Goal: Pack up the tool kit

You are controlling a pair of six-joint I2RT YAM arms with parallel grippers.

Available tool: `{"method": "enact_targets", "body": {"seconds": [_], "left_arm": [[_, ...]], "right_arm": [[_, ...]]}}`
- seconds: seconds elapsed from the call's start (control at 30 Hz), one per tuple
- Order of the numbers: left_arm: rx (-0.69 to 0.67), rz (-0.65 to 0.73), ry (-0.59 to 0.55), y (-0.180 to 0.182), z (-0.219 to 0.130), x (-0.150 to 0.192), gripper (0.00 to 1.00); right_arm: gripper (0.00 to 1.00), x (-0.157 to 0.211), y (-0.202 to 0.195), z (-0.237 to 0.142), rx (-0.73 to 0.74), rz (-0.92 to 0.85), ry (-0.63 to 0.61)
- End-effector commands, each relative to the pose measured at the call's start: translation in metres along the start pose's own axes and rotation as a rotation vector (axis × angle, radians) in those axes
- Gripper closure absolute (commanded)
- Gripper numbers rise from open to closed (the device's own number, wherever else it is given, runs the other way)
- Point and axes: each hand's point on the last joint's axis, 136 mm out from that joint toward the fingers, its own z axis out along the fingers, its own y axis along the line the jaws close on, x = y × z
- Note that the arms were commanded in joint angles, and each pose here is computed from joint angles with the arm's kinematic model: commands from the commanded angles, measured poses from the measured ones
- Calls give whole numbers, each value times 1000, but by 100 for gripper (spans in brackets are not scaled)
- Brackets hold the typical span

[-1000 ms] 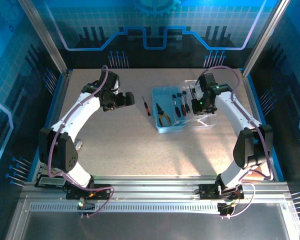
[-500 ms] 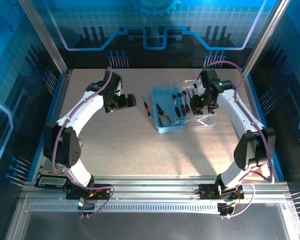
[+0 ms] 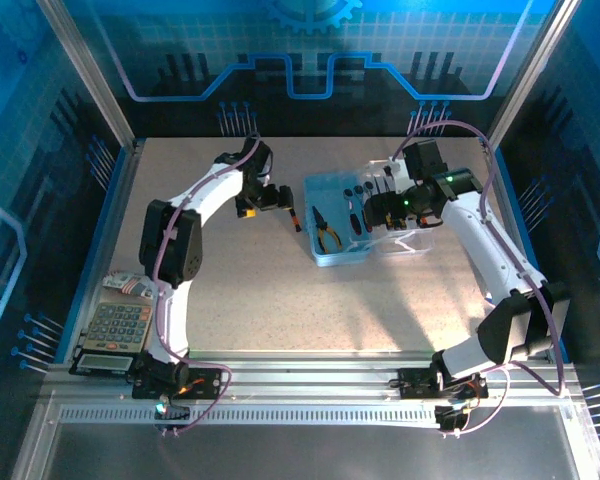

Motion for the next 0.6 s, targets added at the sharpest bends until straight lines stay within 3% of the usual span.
{"method": "enact_targets", "body": {"seconds": [0.0,0.57], "left_arm": [[16,9,17,-12,7,-8,1],[-226,77,84,0,51,-2,11]], "right_arm": [[0,4,9,-1,-32,-9,-1],[0,4,11,-7,-45,-13,-27]]}}
